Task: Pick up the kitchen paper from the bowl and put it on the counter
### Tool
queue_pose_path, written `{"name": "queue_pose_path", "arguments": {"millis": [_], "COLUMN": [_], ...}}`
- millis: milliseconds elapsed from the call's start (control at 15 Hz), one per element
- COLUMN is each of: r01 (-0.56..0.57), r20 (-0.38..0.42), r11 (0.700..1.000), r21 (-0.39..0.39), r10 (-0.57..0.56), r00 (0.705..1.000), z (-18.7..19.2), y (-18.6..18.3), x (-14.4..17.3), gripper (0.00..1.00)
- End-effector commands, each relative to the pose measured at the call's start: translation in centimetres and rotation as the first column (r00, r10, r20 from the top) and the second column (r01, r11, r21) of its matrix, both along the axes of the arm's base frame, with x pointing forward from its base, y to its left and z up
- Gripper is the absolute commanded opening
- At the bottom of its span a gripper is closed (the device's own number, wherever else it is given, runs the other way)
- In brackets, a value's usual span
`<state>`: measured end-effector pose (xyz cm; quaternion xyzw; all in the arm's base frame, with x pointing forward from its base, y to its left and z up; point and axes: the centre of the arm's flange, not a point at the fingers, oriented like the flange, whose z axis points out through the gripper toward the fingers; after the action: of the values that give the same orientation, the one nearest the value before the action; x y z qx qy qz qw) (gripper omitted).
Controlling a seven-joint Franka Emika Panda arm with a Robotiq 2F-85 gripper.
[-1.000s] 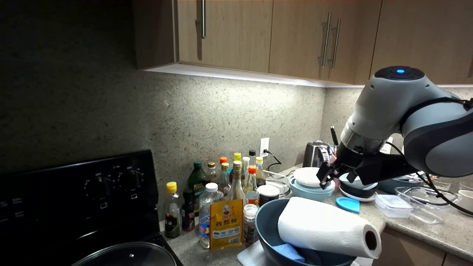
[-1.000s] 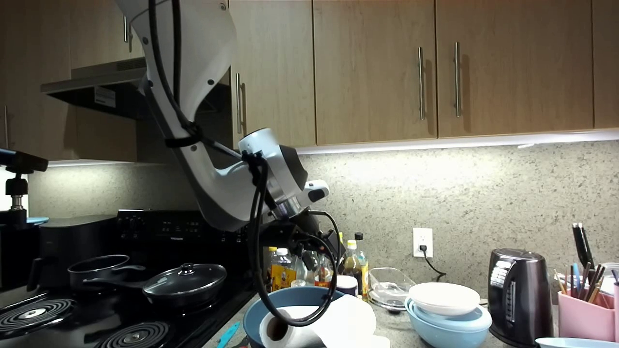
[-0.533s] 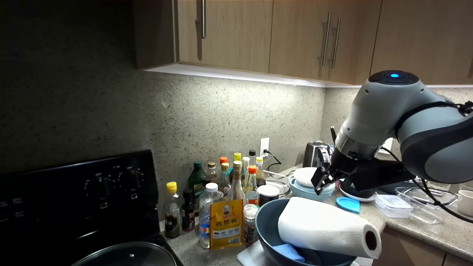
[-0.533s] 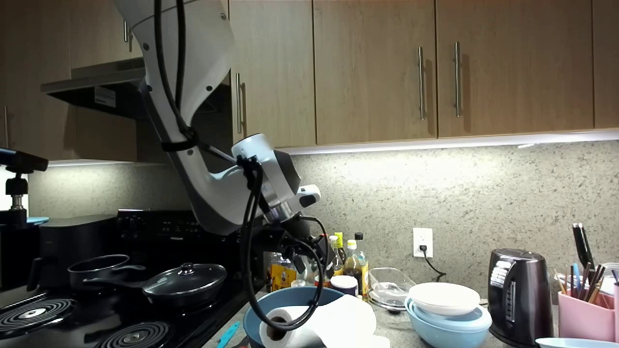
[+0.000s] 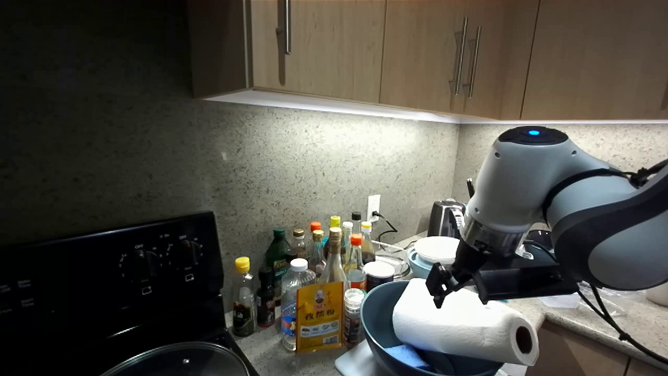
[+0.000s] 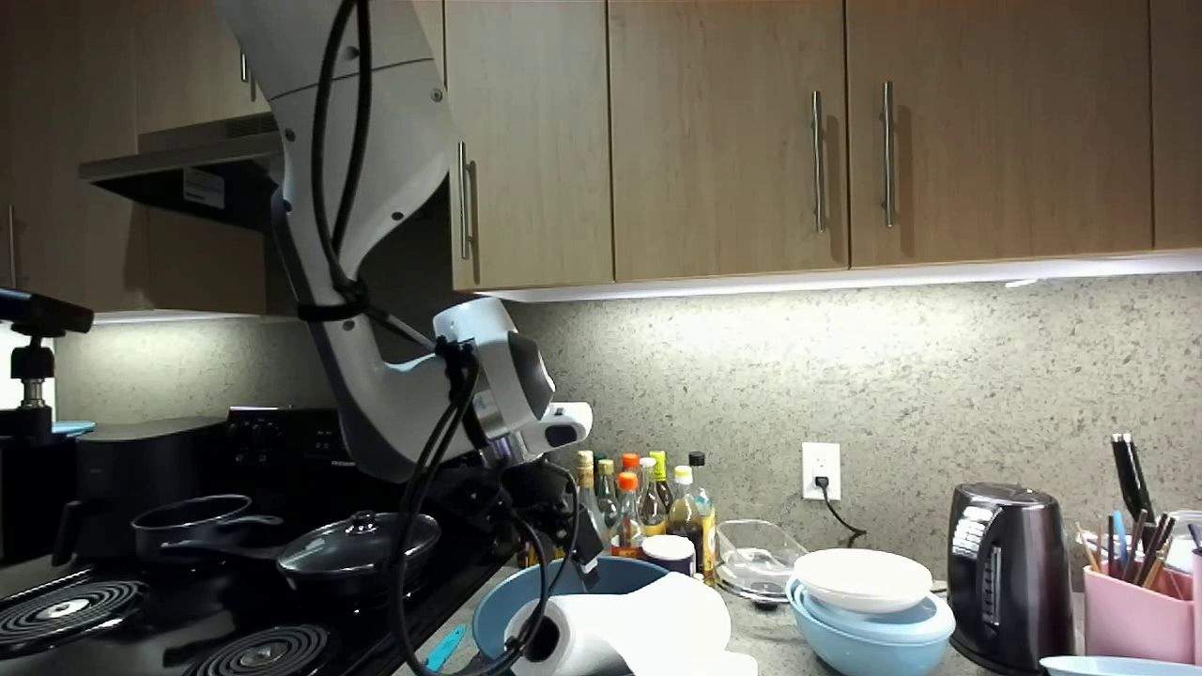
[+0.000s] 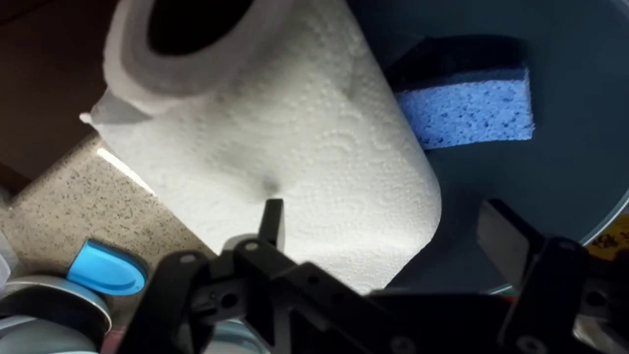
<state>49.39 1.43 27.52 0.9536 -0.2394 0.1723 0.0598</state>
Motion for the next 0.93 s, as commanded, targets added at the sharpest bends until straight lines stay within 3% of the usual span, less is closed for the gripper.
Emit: {"name": "queue_pose_path", "arguments": {"millis": [0,400,867], "r01": [0.082,0.179,0.220], "r20": [-0.031,-0.018,-0.065], "r11": [0.996,0.983,0.975], "r21": [0.034,0.030,0.016], "r10": [-0.081,-0.179,-0.219], "r00": [0.996,0.984,0.974], "z": [-0.2,0.8,2.0], "y": [1.4,2.5,5.4], "x": [-1.2,-3.3,-5.9], "gripper": [1.00,1.00,1.00]}}
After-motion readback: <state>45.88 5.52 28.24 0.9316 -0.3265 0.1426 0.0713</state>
